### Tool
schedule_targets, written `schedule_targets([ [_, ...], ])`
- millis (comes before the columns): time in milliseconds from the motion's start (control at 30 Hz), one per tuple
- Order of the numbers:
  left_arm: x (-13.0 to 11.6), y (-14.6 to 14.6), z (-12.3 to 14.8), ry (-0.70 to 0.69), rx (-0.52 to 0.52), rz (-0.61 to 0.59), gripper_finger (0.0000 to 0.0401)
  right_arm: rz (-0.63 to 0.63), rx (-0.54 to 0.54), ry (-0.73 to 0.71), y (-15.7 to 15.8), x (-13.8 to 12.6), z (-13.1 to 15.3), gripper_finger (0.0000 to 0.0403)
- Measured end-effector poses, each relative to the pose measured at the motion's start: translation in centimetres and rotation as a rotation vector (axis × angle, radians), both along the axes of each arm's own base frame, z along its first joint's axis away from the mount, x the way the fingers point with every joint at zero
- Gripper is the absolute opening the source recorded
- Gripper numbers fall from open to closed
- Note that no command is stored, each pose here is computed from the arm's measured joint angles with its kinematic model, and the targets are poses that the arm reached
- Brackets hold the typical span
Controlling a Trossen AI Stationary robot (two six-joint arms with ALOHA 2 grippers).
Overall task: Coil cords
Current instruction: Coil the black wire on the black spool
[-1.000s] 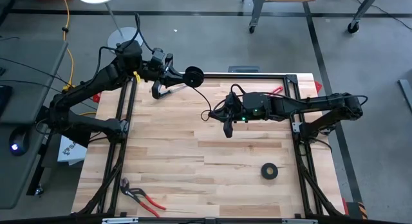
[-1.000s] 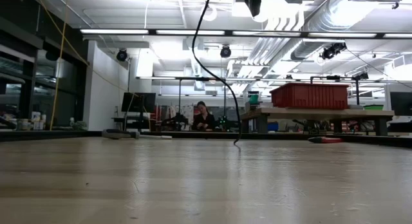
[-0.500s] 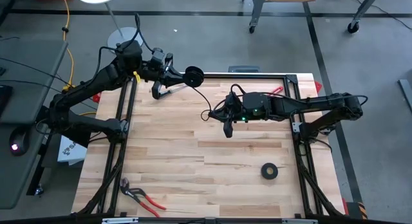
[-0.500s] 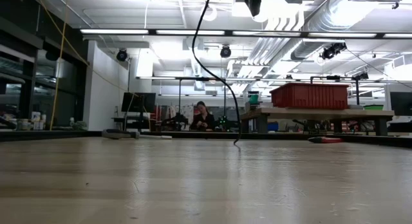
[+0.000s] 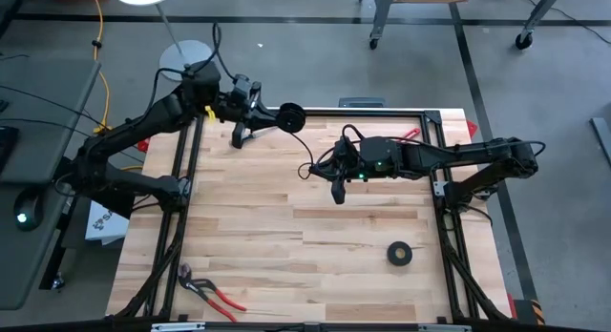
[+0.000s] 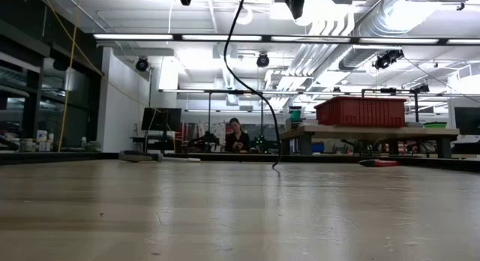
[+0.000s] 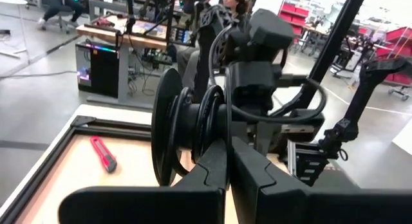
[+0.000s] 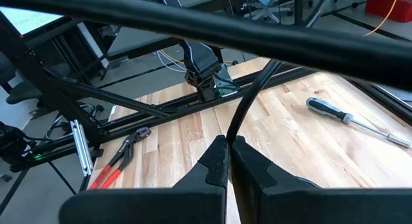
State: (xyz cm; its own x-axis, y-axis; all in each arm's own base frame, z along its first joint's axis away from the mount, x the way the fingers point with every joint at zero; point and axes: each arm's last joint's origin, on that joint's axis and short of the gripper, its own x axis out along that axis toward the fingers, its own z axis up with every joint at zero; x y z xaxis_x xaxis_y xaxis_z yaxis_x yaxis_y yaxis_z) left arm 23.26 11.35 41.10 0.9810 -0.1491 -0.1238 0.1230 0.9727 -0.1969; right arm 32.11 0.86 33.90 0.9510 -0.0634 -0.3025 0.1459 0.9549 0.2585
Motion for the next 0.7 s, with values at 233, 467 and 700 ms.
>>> schedule_targets([
  [233,0.7,0.4,-1.0,0.044,-0.017,0.002,0.0000,0.001,0.000,0.000,0.0,0.0,0.0,0.0000],
  [467,-0.1,-0.2,-5.7,-0.041,-0.174,0.043,0.0000,0.015,-0.015,0.001,0.0,0.0,0.0,0.0000],
  [700,-2.7,-1.8,-6.4,-0.221,-0.261,0.086,0.0000,0.046,-0.005,0.013,0.1,0.0,-0.1,0.0000],
])
